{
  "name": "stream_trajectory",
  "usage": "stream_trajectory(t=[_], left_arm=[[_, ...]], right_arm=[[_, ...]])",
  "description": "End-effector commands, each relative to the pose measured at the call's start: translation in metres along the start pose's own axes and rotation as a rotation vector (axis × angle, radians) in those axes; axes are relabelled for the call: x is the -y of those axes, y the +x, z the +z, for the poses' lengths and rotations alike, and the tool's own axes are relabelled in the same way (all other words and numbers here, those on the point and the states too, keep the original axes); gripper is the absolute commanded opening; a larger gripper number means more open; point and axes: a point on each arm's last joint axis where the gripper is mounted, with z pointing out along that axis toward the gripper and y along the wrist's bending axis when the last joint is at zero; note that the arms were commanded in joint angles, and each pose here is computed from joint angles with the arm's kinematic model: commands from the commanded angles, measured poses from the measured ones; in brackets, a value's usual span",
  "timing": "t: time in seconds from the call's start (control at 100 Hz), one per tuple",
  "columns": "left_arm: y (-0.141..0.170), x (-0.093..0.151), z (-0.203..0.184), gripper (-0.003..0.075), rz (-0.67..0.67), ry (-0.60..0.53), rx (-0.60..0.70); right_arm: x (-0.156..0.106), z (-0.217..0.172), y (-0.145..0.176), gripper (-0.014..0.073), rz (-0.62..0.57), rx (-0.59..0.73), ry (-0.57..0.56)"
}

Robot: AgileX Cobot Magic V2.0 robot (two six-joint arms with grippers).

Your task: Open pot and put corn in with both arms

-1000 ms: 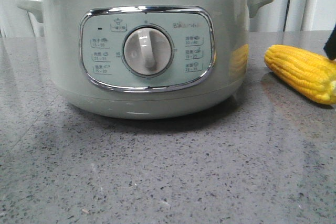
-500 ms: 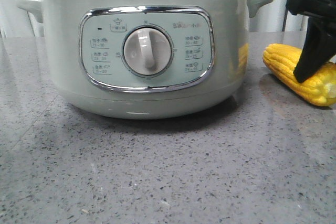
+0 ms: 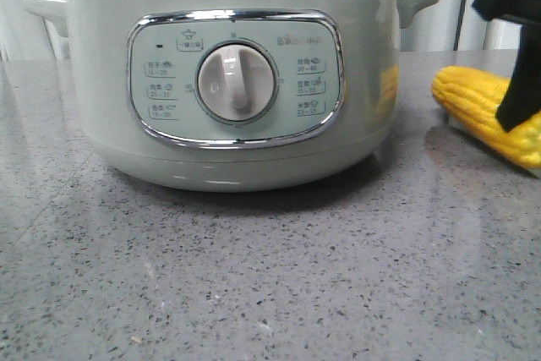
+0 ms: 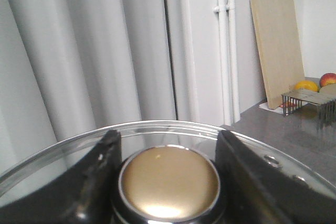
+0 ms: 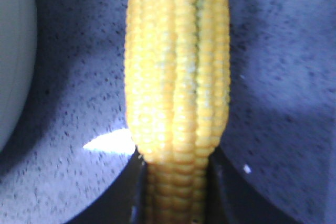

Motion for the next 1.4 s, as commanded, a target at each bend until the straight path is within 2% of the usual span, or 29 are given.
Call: stream_trajectory(t=[0.0,0.14,0.31,0.51,0.69,0.84,1.11,1.39], left_arm=[[-0.058,-0.014,-0.03,-0.002,0.02,-0.049,0.222],[-0.064,-0.038,-0.06,-0.0021,0.043,-0.146,0.202],[-0.049,-0.061,-0.105,-0.0021,0.072,-0.277,0.176],[-0.022,-0.063,-0.156,-0.0021,0.088,-0.371,0.144],[0.018,-0.061,-0.193,-0.0021,0.088,-0.458,0.098],[0.048,-0.058,-0.218,-0.0021,-0.007,-0.528,0.094],[0.088,-0.055,-0.228,-0.0021,-0.021,-0.555,0.043],[0.115,-0.06,-0.219,-0.0021,-0.04,-0.561,-0.039]], right_arm=[[-0.001,-0.03,-0.004,-0.0064,-0.014,0.112,0.008],[-0.001,-0.065,0.003,-0.0064,-0.016,0.218,0.022],[-0.011,-0.105,0.016,-0.0064,-0.052,0.334,0.014],[-0.028,-0.15,0.014,-0.0064,-0.101,0.411,-0.021],[-0.058,-0.177,0.003,-0.0064,-0.22,0.44,-0.104],[-0.085,-0.176,-0.01,-0.0064,-0.313,0.426,-0.188],[-0.133,-0.139,-0.04,-0.0064,-0.426,0.327,-0.287],[-0.155,-0.092,-0.066,-0.005,-0.442,0.243,-0.294]])
